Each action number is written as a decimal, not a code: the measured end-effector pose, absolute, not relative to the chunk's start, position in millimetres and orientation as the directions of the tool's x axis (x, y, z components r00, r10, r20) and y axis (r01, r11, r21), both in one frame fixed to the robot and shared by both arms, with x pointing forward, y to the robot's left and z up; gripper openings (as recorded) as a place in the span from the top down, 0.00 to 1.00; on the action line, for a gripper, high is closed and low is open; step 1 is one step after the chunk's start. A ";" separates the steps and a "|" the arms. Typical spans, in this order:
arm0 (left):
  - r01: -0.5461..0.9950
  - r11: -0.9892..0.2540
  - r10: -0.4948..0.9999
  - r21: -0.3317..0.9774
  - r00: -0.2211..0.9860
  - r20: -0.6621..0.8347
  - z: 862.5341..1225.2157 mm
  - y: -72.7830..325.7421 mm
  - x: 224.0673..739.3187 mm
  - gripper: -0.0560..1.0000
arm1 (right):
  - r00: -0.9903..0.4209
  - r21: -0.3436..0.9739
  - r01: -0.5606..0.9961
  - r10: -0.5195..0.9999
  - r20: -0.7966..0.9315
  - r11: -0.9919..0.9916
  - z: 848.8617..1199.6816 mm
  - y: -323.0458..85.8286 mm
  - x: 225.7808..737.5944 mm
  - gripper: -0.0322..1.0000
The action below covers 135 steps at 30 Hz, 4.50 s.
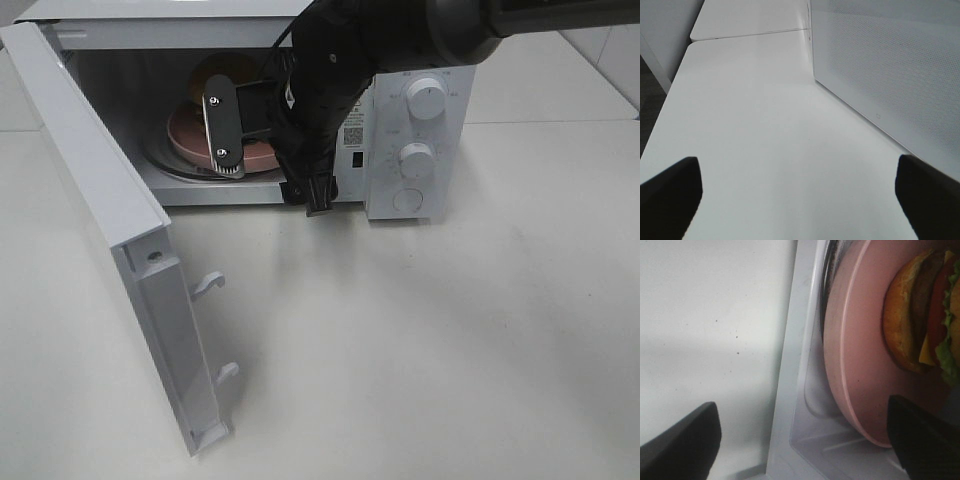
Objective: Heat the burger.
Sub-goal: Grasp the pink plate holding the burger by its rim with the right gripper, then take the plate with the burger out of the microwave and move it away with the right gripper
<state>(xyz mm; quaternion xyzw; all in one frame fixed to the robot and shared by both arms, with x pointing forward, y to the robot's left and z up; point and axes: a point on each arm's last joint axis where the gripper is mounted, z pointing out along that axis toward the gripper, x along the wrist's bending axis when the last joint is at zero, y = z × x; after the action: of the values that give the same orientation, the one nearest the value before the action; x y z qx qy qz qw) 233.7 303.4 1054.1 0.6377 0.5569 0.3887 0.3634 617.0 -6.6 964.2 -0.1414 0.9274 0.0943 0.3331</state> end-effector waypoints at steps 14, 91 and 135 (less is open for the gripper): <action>0.428 -0.116 0.993 0.896 0.077 0.092 1054.1 303.5 233.7 0.03 | -0.742 0.107 -0.323 -0.181 -0.646 0.940 943.7 7.5 631.7 0.14; 0.432 -0.170 0.983 0.886 0.016 0.180 1054.8 312.0 233.7 0.03 | -0.748 0.019 -0.507 -0.429 -0.507 0.862 934.0 -2.2 610.6 0.91; 0.431 -0.170 0.983 0.886 0.016 0.181 1054.8 312.0 233.8 0.03 | -0.601 -0.038 -0.639 -0.530 -0.598 0.768 966.5 -64.9 534.0 0.91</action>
<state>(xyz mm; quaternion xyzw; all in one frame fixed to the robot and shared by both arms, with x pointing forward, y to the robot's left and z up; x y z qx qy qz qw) 233.8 312.0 1054.8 0.6350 0.5569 0.4265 0.3236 534.0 -64.9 966.5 -0.3282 0.8902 0.0904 0.3026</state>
